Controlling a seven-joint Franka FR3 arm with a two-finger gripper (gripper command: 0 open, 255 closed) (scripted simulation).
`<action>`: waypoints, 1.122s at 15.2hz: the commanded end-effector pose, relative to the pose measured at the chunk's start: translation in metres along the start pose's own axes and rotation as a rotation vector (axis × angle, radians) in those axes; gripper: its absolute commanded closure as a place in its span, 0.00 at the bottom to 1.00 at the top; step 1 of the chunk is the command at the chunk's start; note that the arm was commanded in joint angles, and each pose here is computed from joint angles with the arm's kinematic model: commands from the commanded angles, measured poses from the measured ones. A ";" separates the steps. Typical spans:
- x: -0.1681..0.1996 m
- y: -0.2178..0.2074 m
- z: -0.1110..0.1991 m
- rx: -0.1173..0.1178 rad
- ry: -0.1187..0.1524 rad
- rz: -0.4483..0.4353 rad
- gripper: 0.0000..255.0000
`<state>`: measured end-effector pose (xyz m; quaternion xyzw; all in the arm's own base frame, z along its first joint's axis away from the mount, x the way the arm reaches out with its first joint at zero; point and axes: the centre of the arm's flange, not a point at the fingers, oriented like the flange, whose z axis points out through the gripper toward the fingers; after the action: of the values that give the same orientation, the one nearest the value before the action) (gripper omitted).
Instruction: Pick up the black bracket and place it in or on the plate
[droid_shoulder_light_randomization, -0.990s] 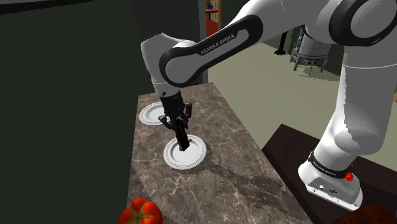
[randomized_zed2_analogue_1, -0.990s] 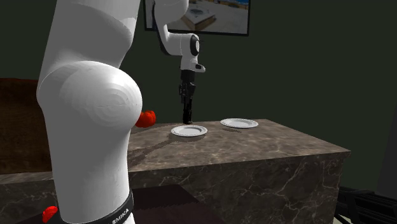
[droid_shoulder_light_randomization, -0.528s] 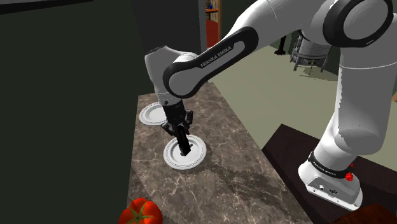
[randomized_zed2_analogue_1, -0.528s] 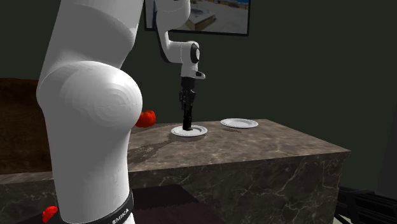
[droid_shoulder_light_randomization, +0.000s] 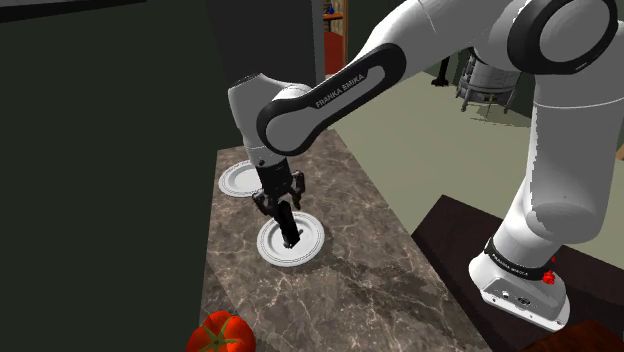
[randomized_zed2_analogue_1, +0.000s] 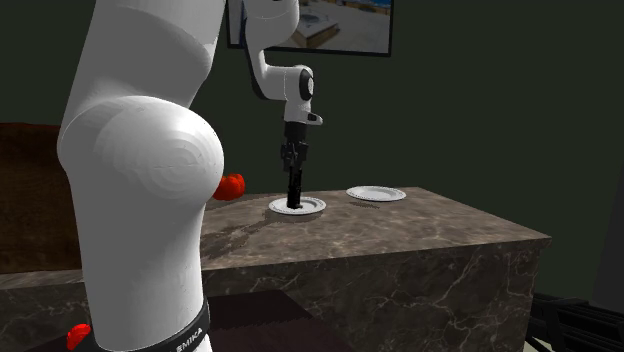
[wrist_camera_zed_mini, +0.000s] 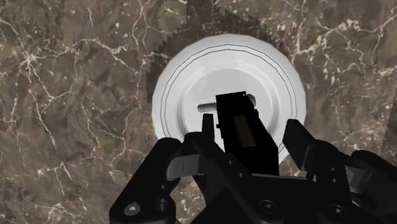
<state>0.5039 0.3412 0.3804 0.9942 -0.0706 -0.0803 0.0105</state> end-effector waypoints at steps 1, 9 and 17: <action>0.000 0.000 0.000 0.000 0.000 0.000 0.00; 0.000 0.000 -0.050 0.000 0.000 0.000 0.00; 0.000 0.000 -0.050 0.000 0.000 0.000 0.00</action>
<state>0.5120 0.3417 0.4298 0.9942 -0.0706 -0.0802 0.0105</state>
